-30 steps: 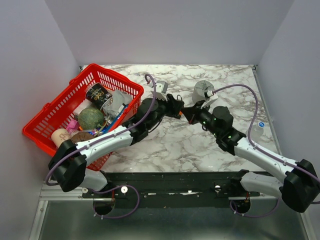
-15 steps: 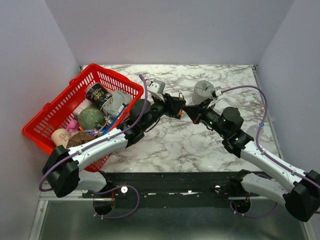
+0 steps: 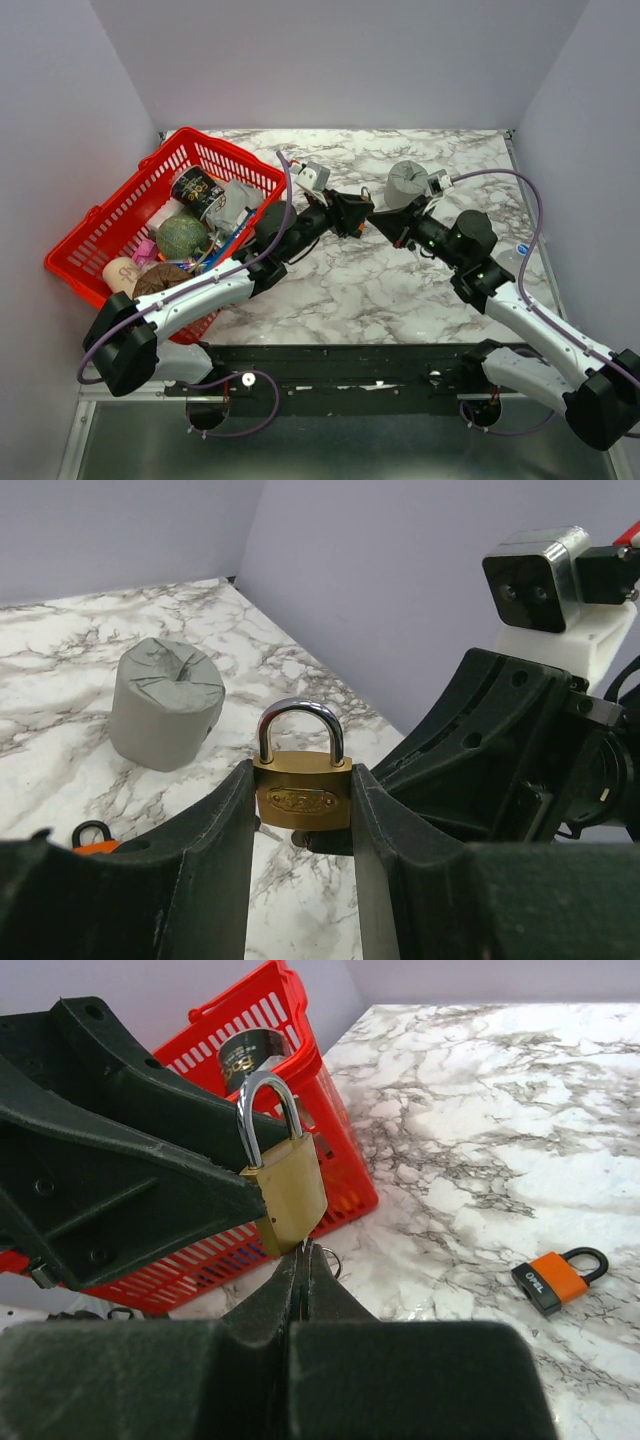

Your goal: Unlock with the key

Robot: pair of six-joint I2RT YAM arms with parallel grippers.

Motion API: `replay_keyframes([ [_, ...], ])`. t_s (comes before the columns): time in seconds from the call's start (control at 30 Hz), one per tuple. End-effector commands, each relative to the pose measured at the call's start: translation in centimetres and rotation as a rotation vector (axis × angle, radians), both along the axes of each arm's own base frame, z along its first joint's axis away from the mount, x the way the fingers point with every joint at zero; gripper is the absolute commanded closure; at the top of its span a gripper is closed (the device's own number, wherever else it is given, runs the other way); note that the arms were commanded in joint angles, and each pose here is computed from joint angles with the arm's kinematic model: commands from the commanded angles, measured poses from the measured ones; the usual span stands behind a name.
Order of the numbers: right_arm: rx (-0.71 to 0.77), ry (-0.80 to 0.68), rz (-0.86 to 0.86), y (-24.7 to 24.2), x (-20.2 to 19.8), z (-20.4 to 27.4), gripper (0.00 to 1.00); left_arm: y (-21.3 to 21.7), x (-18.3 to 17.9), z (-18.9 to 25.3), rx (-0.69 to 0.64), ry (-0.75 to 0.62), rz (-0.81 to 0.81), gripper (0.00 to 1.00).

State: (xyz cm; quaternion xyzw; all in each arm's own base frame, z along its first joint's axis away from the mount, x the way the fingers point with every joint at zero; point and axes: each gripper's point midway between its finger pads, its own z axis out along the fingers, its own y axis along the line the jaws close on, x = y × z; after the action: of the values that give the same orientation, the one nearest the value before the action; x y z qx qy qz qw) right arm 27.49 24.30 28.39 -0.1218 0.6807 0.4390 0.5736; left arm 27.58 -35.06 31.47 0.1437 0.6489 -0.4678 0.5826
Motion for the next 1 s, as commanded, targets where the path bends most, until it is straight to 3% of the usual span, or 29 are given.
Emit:
replay_keyframes([
  [0.0, 0.157, -0.219, -0.002, -1.1, 0.2, 8.8, 0.99, -2.7, -6.4, -3.3, 0.068, 0.058, -0.320, 1.00],
  [0.97, 0.173, -0.167, 0.164, -1.3, 0.3, 8.4, 0.99, -2.9, -9.3, -1.1, -0.024, -0.006, -0.467, 1.00],
])
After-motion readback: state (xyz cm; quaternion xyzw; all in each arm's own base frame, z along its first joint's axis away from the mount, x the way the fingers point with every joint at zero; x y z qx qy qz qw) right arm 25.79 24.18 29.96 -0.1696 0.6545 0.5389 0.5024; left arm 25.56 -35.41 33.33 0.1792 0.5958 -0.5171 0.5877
